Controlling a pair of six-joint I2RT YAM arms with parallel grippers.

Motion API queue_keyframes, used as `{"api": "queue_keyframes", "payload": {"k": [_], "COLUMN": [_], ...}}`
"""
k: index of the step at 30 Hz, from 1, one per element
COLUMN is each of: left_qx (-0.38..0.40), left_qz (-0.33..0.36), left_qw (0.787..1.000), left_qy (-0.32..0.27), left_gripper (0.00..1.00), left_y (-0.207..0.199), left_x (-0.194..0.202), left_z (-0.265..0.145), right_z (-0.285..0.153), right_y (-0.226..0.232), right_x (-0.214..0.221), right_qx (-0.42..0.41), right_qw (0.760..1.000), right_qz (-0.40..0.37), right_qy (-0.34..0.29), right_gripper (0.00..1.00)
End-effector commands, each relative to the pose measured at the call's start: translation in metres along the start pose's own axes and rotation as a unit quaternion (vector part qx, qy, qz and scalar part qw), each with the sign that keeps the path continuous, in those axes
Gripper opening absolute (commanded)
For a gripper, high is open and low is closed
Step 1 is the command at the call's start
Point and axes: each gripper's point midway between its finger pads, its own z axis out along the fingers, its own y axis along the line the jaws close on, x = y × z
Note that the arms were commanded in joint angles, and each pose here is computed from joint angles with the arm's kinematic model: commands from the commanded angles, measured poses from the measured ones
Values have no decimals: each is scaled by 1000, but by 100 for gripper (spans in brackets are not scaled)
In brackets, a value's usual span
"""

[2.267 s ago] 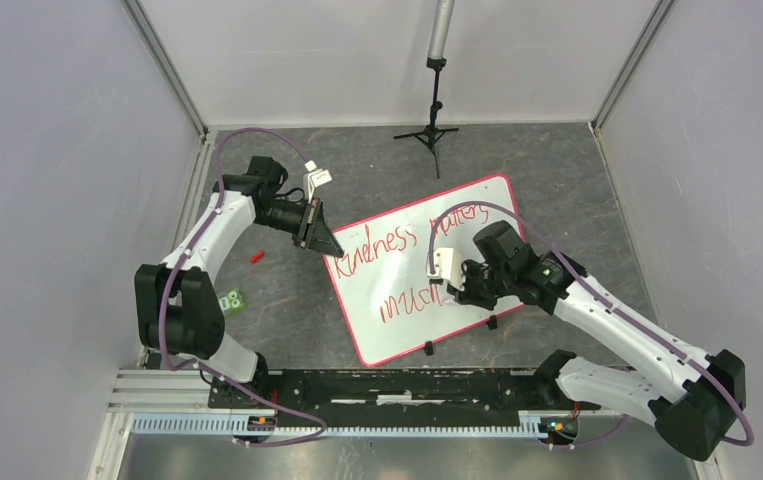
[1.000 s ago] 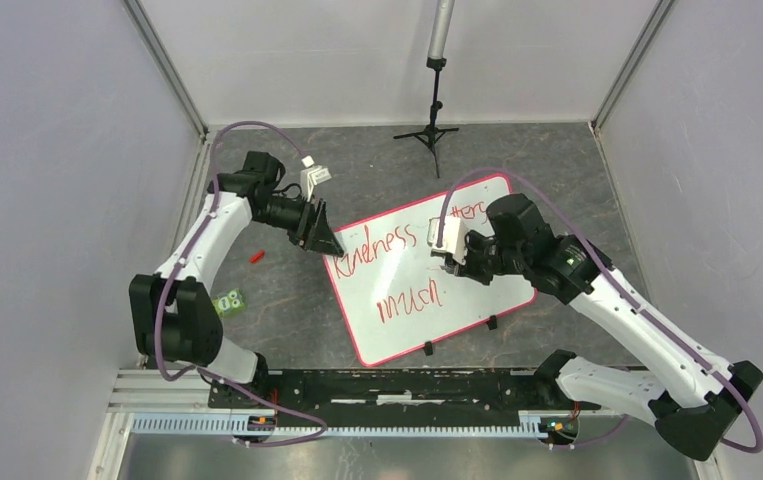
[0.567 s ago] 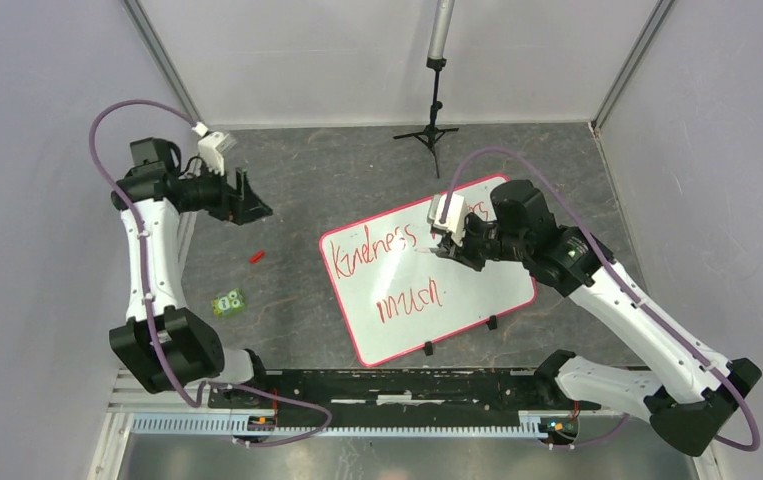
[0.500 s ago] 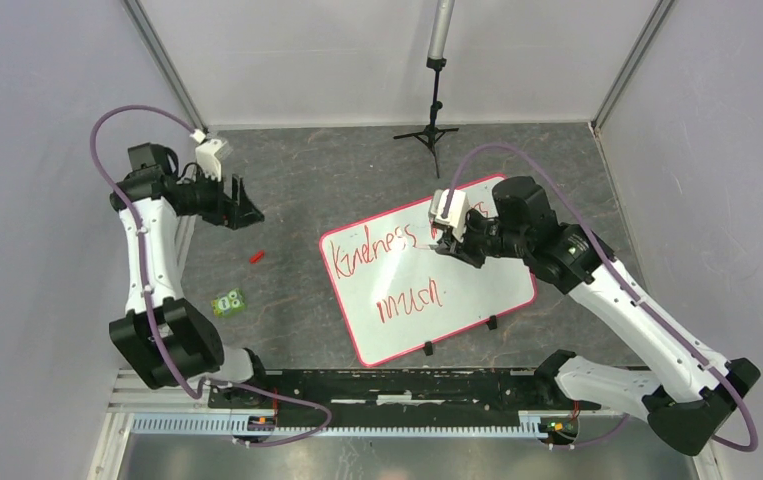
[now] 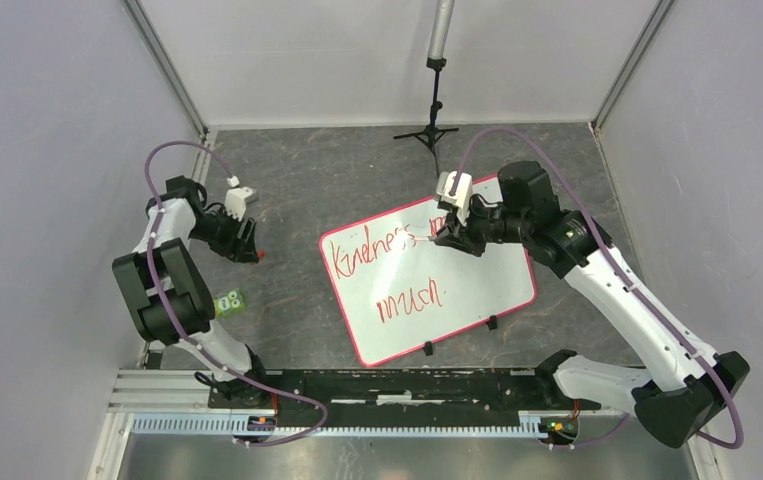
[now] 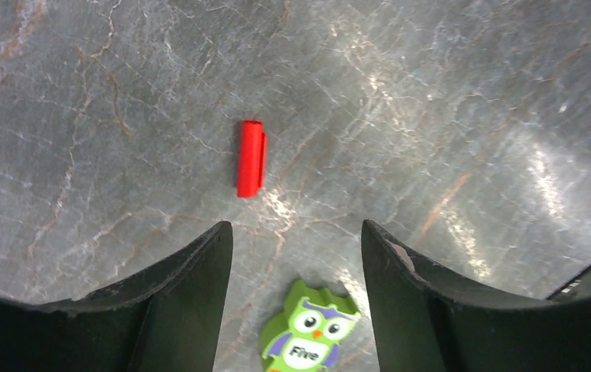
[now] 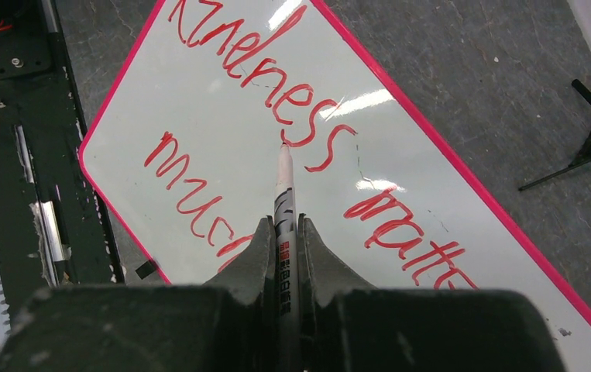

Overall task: Write a sentence on the whiteboard
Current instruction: Pick up the pen cap from the center of the board.

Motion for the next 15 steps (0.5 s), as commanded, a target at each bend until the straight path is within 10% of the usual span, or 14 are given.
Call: {"api": "queue_keyframes", "payload": {"k": [1, 15], "left_qx": [-15, -17], "left_qz": [85, 117], "left_qw": [996, 993], "left_qy": [-5, 27], "left_gripper": [66, 56], "left_y": [26, 45], "left_x": [0, 24], "left_z": [17, 59], "right_z": [-7, 0], "right_y": [-3, -10], "right_x": [-24, -19], "right_qx": [-1, 2], "right_qw": [999, 1000], "right_qz": [-3, 15], "right_qy": [-34, -24], "right_gripper": [0, 0]}}
